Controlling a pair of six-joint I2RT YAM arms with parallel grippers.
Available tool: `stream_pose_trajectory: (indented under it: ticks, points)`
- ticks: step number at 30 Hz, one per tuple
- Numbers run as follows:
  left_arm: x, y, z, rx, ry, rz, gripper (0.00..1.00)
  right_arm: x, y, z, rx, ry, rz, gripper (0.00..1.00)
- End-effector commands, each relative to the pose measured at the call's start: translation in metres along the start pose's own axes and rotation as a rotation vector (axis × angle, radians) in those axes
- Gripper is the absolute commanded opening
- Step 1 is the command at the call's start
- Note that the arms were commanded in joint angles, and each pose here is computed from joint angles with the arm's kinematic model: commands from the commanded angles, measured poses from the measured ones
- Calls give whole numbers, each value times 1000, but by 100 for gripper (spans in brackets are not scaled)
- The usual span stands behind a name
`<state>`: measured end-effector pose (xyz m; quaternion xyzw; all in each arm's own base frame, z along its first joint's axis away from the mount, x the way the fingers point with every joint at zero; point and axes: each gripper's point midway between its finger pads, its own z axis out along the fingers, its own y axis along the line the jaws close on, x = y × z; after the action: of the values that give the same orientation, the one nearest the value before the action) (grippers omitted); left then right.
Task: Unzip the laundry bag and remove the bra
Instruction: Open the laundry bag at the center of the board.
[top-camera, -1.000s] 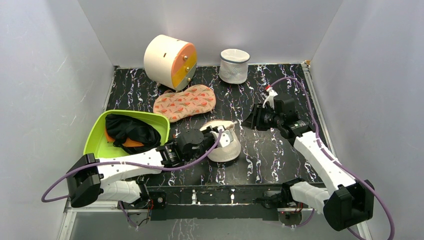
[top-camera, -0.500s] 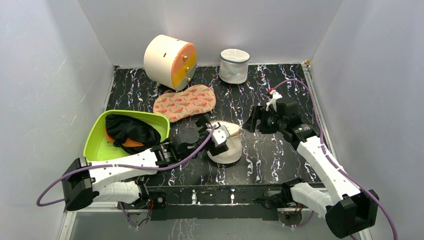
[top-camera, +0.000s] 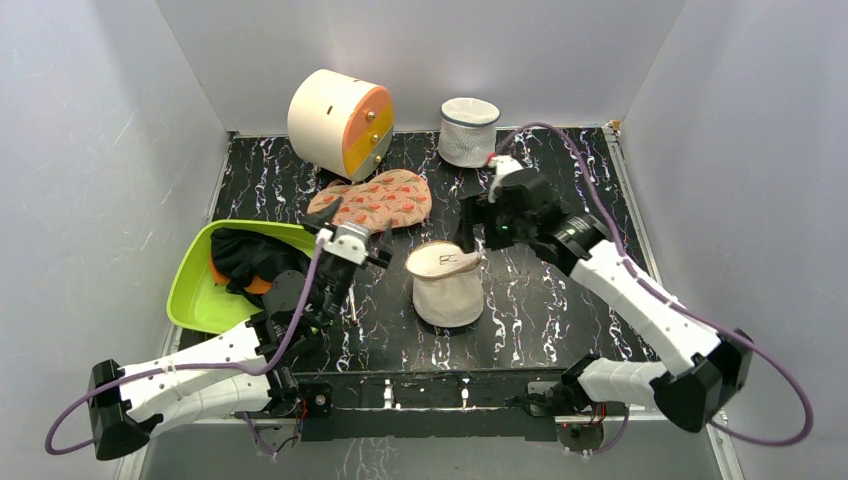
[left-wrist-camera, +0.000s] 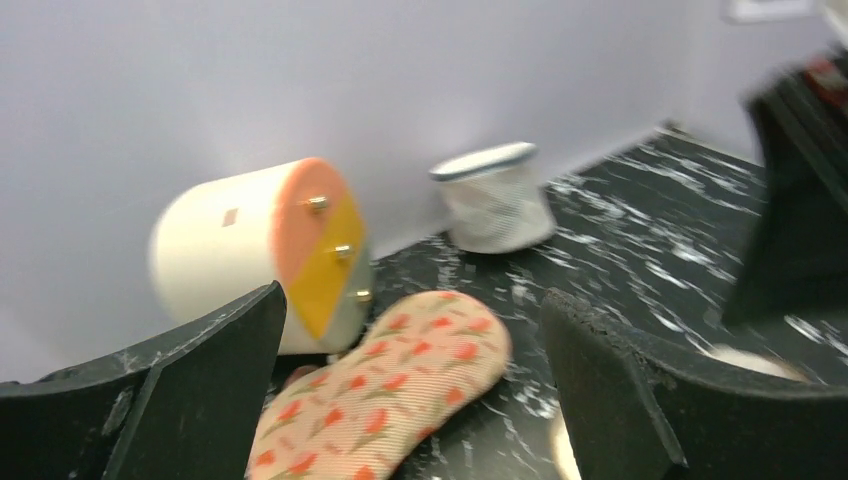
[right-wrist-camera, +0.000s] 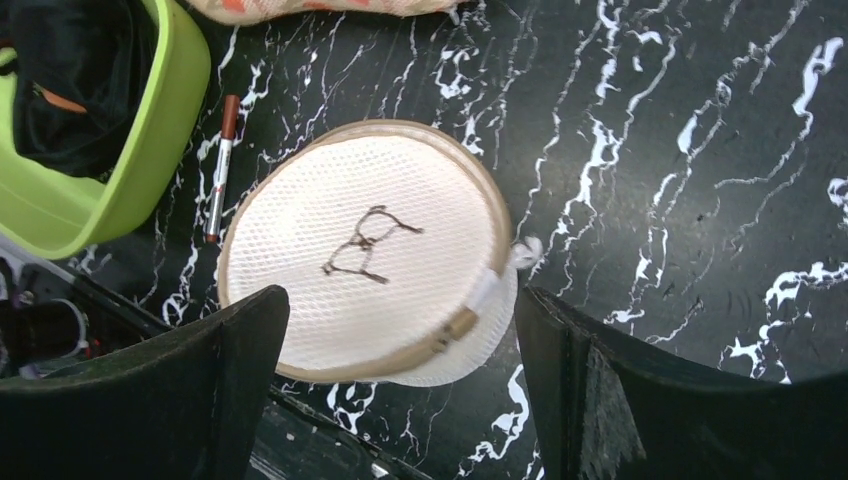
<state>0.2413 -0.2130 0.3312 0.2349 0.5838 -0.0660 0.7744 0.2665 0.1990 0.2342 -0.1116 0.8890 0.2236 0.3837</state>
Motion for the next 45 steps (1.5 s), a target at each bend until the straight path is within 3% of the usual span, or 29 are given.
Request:
stream_pose_trajectory:
  ticks: [1, 9, 16, 29, 41, 45]
  points:
    - [1, 76, -9, -372, 12, -40, 98, -13, 30, 13, 87, 1, -138, 83]
    - [23, 149, -18, -589, 47, -179, 98, 9, 90, 66, 193, 144, -374, 72]
    - [18, 182, -37, -699, 8, -191, 98, 19, 109, 100, 215, 204, -391, 57]
    - [19, 182, -35, -677, 11, -192, 98, 53, 107, 117, 299, 302, -468, 40]
    - [24, 176, -28, -643, 34, -202, 98, 53, 105, 109, 296, 279, -450, 10]
    - [26, 173, -26, -633, 42, -206, 98, 50, 106, 103, 285, 266, -429, 5]
